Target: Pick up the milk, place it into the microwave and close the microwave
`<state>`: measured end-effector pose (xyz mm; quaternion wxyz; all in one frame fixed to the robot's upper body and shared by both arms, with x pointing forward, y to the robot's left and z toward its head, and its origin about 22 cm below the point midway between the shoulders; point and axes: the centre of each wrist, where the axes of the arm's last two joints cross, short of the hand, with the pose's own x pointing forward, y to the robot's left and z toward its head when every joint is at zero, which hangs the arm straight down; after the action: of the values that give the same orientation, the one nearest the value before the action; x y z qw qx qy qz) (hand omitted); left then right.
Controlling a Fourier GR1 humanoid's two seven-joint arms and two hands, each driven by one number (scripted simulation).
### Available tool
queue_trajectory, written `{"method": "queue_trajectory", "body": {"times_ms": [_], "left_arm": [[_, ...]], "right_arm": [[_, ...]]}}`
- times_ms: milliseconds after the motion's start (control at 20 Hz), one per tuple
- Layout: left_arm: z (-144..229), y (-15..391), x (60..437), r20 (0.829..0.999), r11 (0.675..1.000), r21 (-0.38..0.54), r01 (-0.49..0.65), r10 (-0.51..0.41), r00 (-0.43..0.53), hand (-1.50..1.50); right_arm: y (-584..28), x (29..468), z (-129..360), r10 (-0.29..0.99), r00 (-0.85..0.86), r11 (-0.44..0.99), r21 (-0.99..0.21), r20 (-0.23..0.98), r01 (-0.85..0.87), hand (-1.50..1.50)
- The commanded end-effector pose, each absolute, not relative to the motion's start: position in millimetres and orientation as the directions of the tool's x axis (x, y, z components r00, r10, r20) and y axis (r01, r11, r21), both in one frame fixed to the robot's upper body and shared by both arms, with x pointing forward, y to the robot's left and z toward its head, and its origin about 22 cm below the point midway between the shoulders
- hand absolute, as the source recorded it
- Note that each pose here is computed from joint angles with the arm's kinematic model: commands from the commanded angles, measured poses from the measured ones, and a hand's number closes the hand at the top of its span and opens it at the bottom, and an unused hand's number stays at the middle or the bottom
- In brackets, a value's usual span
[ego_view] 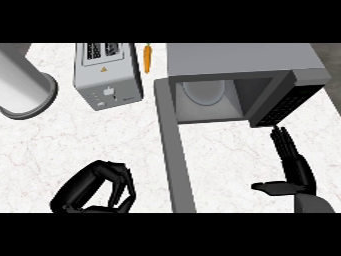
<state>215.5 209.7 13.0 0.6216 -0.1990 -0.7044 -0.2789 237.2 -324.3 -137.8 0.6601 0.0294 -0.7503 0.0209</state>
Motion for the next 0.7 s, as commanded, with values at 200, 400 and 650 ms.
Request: {"method": "queue_trajectory", "body": {"times_ms": [200,400,650], "left_arm": [[-7.5,154.1,238.4,0.97,0.705,0.232,0.67,-0.118,-0.212,1.5],[-23.5,136.3,230.9,0.979,0.689,0.184,0.701,-0.067,-0.191,1.5],[-41.6,86.4,216.0,0.976,0.607,0.217,0.764,-0.121,-0.181,1.5]], "right_arm": [[-384.3,162.5,-113.8,-0.062,-0.196,0.996,0.047,0.979,-0.08,-1.5],[-383.1,145.7,-88.1,-0.095,-0.248,0.991,0.067,0.964,-0.12,-1.5],[-387.4,136.5,-61.1,-0.141,-0.297,0.977,0.084,0.944,-0.198,-1.5]]}}
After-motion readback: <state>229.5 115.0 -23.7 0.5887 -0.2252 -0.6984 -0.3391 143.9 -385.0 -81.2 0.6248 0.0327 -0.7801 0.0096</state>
